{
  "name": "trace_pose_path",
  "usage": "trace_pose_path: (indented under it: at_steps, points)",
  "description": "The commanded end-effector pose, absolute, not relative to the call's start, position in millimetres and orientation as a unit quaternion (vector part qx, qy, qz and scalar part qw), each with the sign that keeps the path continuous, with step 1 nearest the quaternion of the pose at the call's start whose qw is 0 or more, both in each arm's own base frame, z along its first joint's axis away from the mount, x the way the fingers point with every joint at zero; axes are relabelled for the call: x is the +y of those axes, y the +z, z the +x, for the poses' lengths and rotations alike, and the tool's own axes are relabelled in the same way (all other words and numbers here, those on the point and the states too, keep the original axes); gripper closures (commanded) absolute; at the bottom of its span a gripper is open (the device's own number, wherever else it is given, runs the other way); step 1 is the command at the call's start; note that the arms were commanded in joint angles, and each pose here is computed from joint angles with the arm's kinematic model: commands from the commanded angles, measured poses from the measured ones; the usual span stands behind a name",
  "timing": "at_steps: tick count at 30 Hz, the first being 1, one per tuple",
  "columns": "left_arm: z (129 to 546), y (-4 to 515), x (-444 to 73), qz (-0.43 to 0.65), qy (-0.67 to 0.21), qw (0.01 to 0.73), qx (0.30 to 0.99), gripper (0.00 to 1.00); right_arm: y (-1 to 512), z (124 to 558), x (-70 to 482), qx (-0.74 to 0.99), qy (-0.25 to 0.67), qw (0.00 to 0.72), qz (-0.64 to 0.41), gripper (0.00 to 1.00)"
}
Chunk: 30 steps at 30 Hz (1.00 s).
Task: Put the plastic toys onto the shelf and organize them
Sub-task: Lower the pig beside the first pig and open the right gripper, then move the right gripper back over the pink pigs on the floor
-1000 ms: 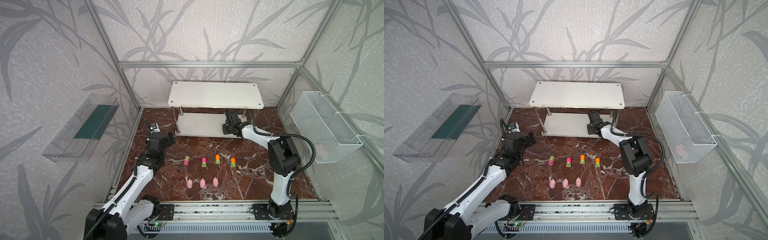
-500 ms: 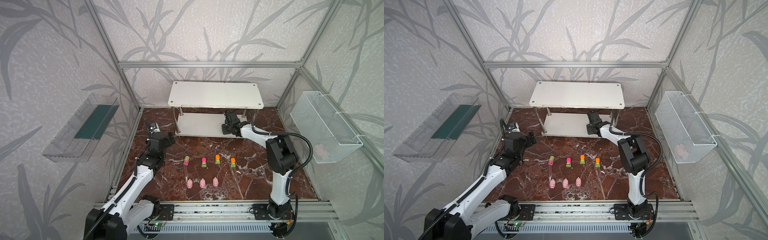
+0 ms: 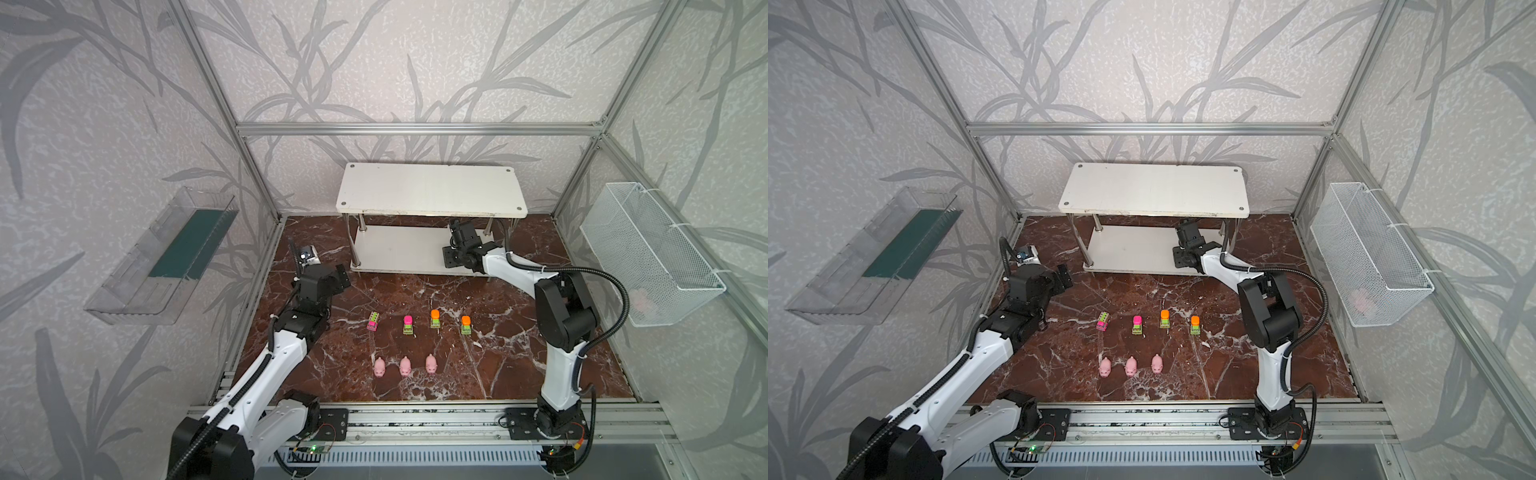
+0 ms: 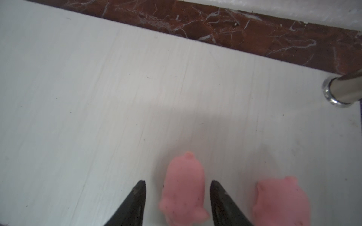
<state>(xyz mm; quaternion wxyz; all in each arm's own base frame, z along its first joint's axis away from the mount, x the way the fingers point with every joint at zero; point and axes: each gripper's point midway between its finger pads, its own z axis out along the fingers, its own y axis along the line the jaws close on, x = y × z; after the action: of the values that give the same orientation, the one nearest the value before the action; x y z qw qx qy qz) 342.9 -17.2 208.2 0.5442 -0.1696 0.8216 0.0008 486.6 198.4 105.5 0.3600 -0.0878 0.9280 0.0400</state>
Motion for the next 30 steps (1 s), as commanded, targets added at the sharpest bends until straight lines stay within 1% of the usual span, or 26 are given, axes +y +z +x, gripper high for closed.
trace_pose_path:
  at_steps: [1,10,16,18,24,27,30]
  points:
    - [340.3,203.1,-13.2,-0.176,0.012,0.54,0.823,0.03,136.8,482.1,199.1,0.917,0.062,0.385,-0.087,0.44]
    - [339.5,202.2,-13.1,-0.178,0.01,0.54,0.822,0.03,158.8,460.1,200.7,0.903,0.107,0.407,-0.082,0.42]
    - [339.2,203.3,-13.1,-0.178,0.009,0.542,0.821,0.03,175.9,432.2,200.8,0.89,0.149,0.424,-0.082,0.42]
    - [338.9,203.2,-12.9,-0.178,0.01,0.542,0.821,0.03,177.8,420.5,200.9,0.887,0.161,0.425,-0.082,0.41]
    - [337.9,206.3,-11.5,-0.179,0.011,0.547,0.817,0.03,184.6,369.8,204.8,0.875,0.196,0.433,-0.091,0.36]
    - [337.8,206.5,-12.2,-0.178,0.009,0.548,0.818,0.03,185.5,335.8,213.5,0.873,0.194,0.433,-0.115,0.31]
    - [337.6,206.8,-12.3,-0.178,0.009,0.548,0.817,0.03,183.2,298.0,222.1,0.871,0.196,0.43,-0.138,0.31]
